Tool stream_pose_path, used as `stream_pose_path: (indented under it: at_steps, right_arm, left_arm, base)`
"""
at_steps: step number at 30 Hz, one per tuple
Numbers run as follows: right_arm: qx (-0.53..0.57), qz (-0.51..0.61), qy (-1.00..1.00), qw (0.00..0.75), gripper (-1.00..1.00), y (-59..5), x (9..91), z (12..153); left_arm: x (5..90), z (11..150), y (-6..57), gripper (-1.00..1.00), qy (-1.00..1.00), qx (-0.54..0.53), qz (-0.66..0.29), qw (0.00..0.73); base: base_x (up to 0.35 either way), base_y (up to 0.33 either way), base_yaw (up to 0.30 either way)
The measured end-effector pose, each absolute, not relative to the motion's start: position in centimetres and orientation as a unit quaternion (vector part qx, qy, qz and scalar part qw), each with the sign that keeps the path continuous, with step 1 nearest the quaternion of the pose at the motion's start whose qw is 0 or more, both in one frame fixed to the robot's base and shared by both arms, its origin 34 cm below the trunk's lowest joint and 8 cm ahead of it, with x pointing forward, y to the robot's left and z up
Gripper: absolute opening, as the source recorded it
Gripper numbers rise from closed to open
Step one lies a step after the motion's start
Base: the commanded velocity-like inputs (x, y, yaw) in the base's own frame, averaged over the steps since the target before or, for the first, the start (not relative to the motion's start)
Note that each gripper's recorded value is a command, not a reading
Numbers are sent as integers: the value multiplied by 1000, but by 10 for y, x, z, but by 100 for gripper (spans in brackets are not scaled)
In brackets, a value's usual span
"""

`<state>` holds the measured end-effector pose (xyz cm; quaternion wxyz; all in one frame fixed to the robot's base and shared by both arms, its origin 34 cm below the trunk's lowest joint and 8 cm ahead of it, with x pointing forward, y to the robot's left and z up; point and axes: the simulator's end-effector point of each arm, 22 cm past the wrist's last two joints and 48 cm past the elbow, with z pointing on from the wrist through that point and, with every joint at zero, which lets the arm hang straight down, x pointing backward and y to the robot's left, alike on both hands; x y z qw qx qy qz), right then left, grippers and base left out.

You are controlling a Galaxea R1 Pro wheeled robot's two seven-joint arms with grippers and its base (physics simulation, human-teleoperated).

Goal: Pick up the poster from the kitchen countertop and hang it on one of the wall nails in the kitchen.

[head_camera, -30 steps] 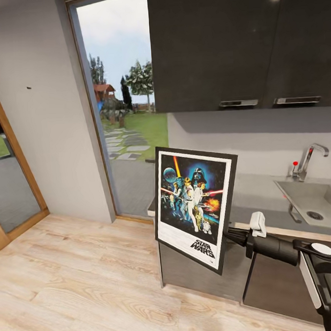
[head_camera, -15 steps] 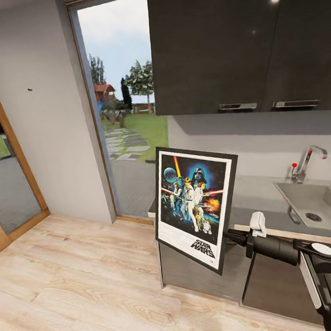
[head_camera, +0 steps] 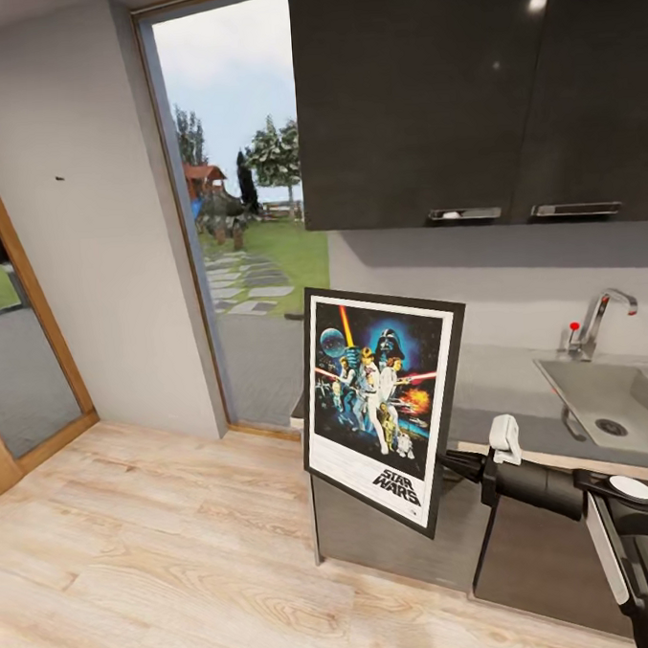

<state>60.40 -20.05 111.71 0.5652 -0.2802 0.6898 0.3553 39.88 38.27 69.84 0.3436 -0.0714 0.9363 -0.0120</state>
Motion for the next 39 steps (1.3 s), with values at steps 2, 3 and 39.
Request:
stream_pose_path:
  at_steps: [2,3,39]
  right_arm:
    - [-280,355,690,565,-100,-200,603,1119]
    - [-280,355,690,565,-100,-200,603,1120]
    - [-280,355,690,565,-100,-201,590,1146]
  left_arm:
    - [398,700,383,100,936,-71,-12,344]
    - [398,701,383,100,936,-71,-12,344]
    - [385,728,383,100,936,-71,-12,344]
  base:
    - [0,0,0]
    - [0,0,0]
    - [0,0,0]
